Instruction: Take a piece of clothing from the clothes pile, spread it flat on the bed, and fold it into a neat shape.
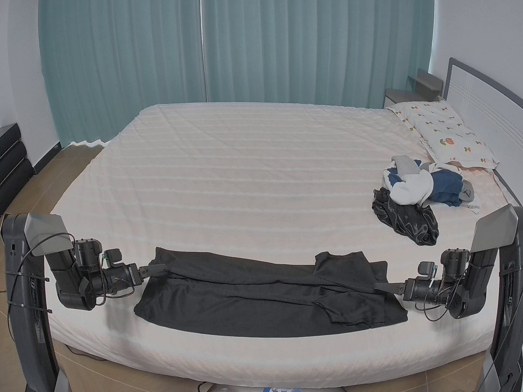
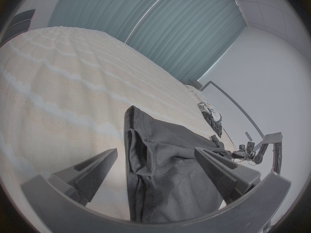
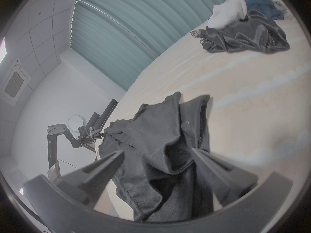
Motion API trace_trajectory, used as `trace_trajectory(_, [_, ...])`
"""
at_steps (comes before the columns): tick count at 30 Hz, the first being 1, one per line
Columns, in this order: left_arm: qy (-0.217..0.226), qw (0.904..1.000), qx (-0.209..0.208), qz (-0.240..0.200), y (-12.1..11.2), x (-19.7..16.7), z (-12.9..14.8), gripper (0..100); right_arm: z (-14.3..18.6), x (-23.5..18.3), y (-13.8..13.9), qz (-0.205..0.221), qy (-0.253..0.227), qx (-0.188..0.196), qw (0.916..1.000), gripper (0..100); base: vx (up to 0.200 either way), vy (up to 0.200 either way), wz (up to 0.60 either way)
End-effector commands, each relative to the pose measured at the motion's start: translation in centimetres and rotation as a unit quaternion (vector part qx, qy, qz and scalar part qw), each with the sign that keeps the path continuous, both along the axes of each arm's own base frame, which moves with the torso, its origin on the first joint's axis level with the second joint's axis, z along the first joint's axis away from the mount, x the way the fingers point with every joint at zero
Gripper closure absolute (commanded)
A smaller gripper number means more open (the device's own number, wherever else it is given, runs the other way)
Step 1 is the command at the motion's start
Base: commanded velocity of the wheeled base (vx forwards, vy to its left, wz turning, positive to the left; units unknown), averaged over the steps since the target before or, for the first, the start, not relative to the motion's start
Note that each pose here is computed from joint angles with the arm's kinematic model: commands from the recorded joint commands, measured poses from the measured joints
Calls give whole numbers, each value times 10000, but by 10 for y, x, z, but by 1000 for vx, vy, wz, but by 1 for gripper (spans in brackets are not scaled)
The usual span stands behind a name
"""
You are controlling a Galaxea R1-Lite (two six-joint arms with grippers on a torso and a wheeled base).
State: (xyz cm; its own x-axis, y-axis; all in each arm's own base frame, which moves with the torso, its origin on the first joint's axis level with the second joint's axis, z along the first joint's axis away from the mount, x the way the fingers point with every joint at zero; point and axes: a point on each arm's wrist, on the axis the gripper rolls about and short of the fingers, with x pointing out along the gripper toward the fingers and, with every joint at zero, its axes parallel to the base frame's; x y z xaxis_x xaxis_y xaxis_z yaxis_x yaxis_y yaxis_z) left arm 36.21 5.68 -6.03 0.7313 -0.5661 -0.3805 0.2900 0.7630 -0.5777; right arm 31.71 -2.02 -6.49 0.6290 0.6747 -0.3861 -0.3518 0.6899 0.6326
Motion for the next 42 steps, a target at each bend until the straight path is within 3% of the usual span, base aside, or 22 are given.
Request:
trace_trajectory(1, [-25, 10000, -27, 22, 4, 0, 1, 0, 14, 3, -8, -120, -241, -25, 9996, 0, 0, 0, 0])
trace_trajectory(7, [-72, 9987, -499, 27, 15, 9, 13, 0, 18, 10, -21, -321, -362, -8, 9988, 0, 0, 0, 0])
trace_trajectory(13, [70, 9911, -1010, 868, 6, 40, 31, 0, 23, 32, -21, -532, -357, 280, 9976, 0, 0, 0, 0])
trace_trajectory(16, [283, 9893, -948, 1069, -4, 52, 32, 0, 26, 39, -20, -668, -117, 610, 9958, 0, 0, 0, 0])
trace_trajectory(23, [939, 9775, -434, 1839, -31, 79, 34, 0, 19, 42, -11, -610, 216, 687, 9955, 0, 0, 0, 0])
trace_trajectory(42, [1303, 9756, -347, 1733, -46, 75, 31, 0, 9, 51, -6, -849, 303, 518, 9946, 0, 0, 0, 0])
